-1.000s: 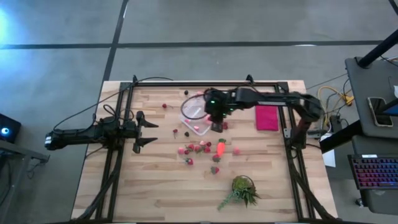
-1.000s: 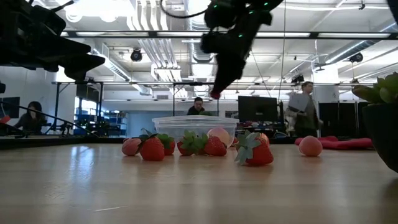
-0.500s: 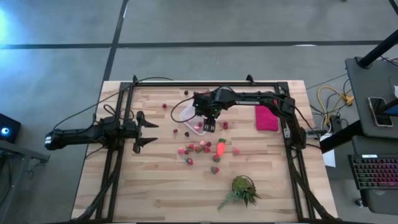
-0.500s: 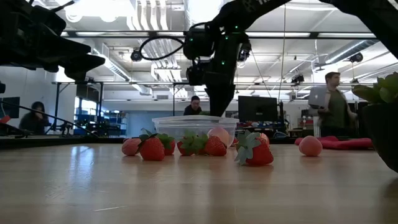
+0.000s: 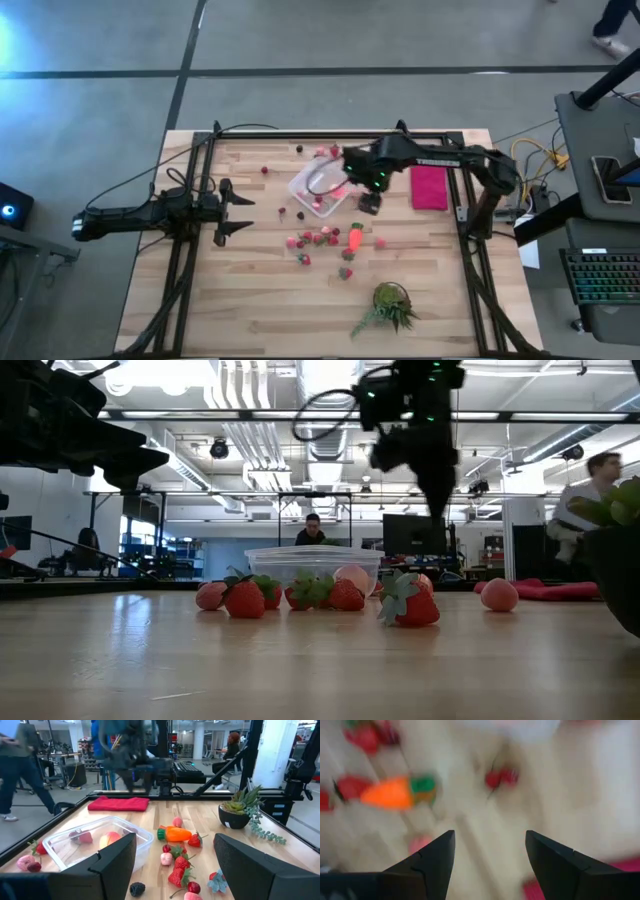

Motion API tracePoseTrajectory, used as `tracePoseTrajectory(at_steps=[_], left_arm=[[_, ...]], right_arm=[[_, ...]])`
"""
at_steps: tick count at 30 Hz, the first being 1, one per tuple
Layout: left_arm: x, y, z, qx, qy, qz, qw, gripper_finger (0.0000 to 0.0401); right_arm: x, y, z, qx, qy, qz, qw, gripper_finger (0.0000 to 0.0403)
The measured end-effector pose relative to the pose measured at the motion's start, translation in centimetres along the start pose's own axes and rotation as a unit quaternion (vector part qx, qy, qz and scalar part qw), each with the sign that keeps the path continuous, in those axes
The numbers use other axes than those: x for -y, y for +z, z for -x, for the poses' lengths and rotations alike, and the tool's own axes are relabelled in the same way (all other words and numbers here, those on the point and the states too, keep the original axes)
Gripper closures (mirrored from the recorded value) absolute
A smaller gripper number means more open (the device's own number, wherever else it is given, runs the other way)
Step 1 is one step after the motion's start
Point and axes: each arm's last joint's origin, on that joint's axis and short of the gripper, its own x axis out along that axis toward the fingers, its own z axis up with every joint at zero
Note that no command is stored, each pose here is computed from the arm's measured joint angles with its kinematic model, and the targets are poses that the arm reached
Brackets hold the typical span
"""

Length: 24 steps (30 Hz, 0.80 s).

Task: Pick and placing Produce into tupperware
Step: Put the pink apricot into the transparent container

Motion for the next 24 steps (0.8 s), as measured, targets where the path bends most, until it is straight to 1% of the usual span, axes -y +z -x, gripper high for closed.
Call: tracePoseTrajectory(at_steps=[3,6,10,13,16,19,24], left_arm=[[0.0,0.0,0.0,0.000,0.000,0.000,1.000,0.0146],[0.0,0.0,0.0,0.000,0.000,0.000,1.000,0.0146],[0.0,0.0,0.0,0.000,0.000,0.000,1.000,0.0146],[0.0,0.0,0.0,0.000,0.000,0.000,1.000,0.0146],[0.0,0.0,0.0,0.000,0.000,0.000,1.000,0.0146],[0.0,0.0,0.0,0.000,0.000,0.000,1.000,0.0146],[0.0,0.0,0.0,-0.001,0.000,0.000,1.000,0.0146]], right_arm=[[-1.0,-2.7,-0.7,0.007,0.004,-0.013,1.000,0.0170],[-2.6,-5.1,-1.7,0.037,-0.007,0.008,0.999,0.0170],[-4.4,-8.1,-2.6,0.110,-0.028,0.044,0.993,0.0172],[-5.4,-9.6,-3.7,0.146,-0.023,0.043,0.988,0.0172],[-5.4,-10.7,-4.9,0.144,-0.017,0.023,0.989,0.0172],[-5.3,-11.3,-6.2,0.124,-0.022,0.012,0.992,0.0172],[-5.8,-11.0,-7.4,0.114,0.016,0.021,0.993,0.0172]])
